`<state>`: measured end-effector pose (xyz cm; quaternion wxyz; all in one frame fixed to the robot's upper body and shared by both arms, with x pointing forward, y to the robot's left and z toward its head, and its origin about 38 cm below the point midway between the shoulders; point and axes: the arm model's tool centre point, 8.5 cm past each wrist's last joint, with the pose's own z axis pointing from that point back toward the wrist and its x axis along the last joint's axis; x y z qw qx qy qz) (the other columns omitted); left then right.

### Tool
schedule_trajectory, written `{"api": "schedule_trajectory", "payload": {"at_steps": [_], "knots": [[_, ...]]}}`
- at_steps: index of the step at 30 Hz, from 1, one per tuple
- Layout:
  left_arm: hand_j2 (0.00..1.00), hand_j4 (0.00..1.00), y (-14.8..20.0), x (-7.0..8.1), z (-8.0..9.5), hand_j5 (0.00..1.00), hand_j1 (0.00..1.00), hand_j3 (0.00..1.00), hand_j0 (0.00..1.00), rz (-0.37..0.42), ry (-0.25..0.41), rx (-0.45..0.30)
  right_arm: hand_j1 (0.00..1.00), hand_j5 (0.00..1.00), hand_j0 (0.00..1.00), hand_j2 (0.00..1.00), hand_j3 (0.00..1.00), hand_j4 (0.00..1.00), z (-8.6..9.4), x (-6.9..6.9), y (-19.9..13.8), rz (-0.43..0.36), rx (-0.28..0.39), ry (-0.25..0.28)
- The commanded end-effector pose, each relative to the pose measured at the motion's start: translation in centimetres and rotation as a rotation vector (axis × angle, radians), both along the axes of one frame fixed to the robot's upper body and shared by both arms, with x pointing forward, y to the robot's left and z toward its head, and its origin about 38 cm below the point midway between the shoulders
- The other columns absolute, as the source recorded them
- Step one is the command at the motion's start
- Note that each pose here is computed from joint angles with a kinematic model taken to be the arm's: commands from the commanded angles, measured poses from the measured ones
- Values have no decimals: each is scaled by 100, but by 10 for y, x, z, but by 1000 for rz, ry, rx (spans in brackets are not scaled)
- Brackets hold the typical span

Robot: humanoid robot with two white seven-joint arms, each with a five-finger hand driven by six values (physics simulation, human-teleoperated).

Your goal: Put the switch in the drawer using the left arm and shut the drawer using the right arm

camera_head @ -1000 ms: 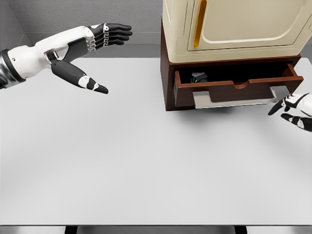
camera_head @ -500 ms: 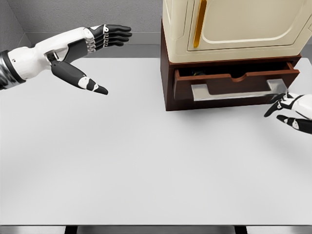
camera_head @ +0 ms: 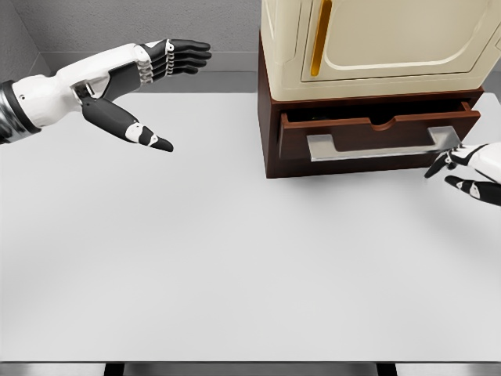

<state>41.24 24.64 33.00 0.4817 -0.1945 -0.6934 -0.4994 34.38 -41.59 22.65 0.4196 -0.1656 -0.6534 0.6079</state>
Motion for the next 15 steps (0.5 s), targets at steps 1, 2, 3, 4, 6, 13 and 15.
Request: {"api": "schedule_trajectory", "payload": {"at_steps": [1,2,3,4,6,13,15], "knots": [[100,100,0,0,0,100,100,100,100,-1,2,-4,53,53,53,53,53,53,-10,3,-1,-5,12,34],[100,100,0,0,1,100,100,100,100,-1,3,-5,53,53,53,53,53,53,-11,4,-1,-6,11,37],[100,100,1,0,1,100,100,100,100,0,2,-2,53,53,53,53,53,53,-10,4,-1,-5,13,34],[100,100,2,0,1,100,100,100,100,4,0,0,53,53,53,53,53,53,-9,5,-1,-5,11,33],[100,100,2,0,2,100,100,100,100,3,-2,0,53,53,53,53,53,53,-9,5,-1,-6,12,31],[100,100,5,0,6,100,100,100,100,11,-12,1,53,53,53,53,53,53,-2,12,1,0,14,12],[100,100,5,1,6,100,100,100,100,16,-19,12,53,53,53,53,53,53,-2,14,-1,-5,16,14]]}}
